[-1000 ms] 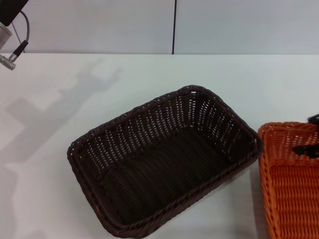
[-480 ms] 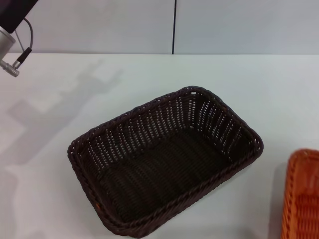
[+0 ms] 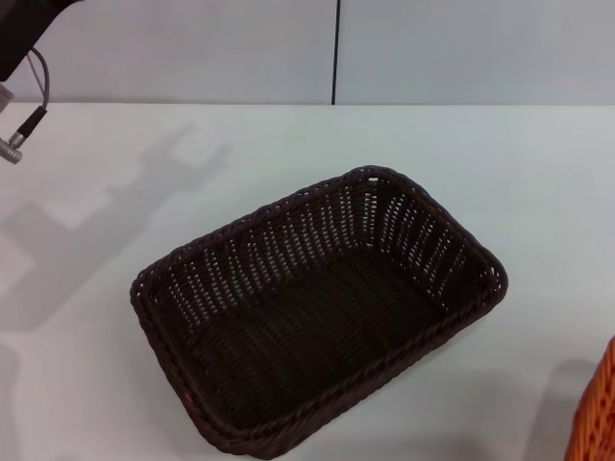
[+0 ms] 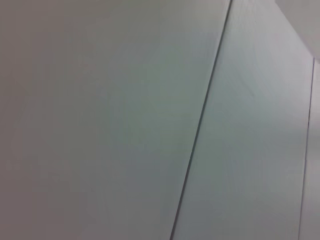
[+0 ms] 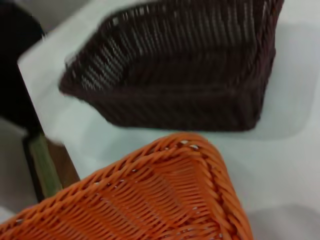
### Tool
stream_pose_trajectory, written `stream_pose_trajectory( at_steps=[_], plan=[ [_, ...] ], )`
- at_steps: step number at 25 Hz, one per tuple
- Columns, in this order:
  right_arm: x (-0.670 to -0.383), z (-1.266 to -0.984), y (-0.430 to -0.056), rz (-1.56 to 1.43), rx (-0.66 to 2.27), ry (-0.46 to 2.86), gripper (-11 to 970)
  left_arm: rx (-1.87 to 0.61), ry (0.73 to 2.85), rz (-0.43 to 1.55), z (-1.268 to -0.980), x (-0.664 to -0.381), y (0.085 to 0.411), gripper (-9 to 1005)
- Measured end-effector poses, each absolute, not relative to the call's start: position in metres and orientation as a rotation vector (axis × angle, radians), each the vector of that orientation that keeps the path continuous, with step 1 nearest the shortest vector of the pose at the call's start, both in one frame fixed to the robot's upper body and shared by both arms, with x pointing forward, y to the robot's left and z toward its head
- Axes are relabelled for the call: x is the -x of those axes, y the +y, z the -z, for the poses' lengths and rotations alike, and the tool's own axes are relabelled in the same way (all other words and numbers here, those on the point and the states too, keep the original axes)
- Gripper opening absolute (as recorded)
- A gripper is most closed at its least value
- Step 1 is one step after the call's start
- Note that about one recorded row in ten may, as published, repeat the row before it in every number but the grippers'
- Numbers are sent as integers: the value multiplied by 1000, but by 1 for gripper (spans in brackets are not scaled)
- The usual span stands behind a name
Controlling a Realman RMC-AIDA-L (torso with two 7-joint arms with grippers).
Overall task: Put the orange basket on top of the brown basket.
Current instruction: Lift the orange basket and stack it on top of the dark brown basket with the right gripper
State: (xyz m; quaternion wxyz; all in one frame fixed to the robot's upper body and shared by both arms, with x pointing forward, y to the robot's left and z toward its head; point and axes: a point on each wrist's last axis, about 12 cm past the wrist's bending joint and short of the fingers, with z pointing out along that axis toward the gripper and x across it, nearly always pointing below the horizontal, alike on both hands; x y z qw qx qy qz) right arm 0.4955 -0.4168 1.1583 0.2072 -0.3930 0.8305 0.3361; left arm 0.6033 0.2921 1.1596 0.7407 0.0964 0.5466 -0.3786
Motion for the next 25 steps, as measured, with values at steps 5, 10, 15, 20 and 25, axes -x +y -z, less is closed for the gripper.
stream_pose_trajectory(
  at_steps=[5,10,15,20,25],
  plan=[
    [-475,-1155,-423,-1031,931,2170,140,-217,1203,834,-1157,-602,292,827],
    [-462,-1153,-424,-1086,780,2011,141,-231,1203,833,-1158,-601,292,827],
    [-459,-1150,-412,-1182,598,1801,142,-246,1210,838,-1157,-600,290,827],
    [-463,-1146,-390,-1235,529,1636,143,-266,1216,851,-1156,-600,284,827],
    [-475,-1134,-357,-1289,492,1537,144,-282,1209,862,-1159,-603,278,827]
  ],
)
